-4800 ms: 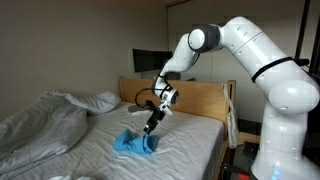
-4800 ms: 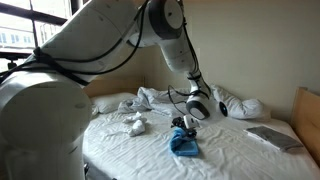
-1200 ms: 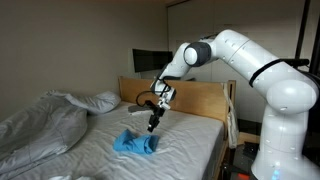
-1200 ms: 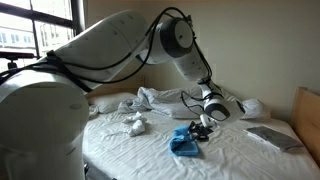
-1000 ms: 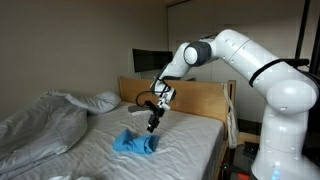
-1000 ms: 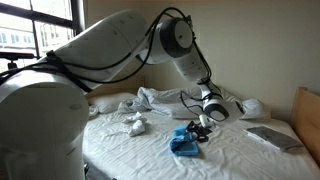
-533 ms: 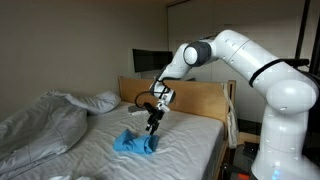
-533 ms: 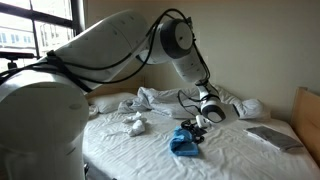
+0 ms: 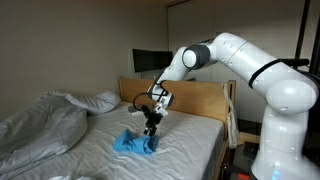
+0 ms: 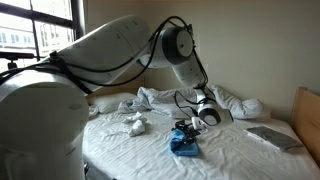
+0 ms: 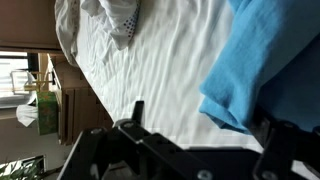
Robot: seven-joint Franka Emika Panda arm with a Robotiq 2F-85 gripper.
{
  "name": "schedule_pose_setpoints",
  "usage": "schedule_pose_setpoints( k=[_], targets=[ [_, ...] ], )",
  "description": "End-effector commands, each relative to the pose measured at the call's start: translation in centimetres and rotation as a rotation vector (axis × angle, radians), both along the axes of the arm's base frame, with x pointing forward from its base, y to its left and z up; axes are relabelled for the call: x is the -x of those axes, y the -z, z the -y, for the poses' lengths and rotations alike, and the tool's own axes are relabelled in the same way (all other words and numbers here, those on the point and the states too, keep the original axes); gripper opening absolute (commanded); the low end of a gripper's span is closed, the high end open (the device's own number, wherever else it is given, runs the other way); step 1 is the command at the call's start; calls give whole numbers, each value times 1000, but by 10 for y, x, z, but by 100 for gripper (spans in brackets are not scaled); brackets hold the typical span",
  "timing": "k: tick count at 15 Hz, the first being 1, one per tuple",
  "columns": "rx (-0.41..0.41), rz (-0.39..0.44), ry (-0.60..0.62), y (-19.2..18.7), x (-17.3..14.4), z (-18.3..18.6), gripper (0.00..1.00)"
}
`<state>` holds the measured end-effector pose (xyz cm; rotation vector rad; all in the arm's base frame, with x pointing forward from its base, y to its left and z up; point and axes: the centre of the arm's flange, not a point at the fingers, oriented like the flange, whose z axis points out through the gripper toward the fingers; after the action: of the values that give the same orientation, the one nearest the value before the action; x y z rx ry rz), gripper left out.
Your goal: Fold the blue cloth
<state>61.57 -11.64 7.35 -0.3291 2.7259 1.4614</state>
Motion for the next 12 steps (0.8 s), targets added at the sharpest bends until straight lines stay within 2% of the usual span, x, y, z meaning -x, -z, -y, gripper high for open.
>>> schedule_pose_setpoints(
  k=[1,6,7,8,12],
  targets=[
    [-82,1,-53,18,-7,-5,100],
    [-107,-31,-81,34,-9,-12,100],
    [-86,-33,-82,36,-10,-12,75],
    [-76,-26,-76,37,-11,-11,74],
    [-11,16,-84,35,-11,-7,47]
  ],
)
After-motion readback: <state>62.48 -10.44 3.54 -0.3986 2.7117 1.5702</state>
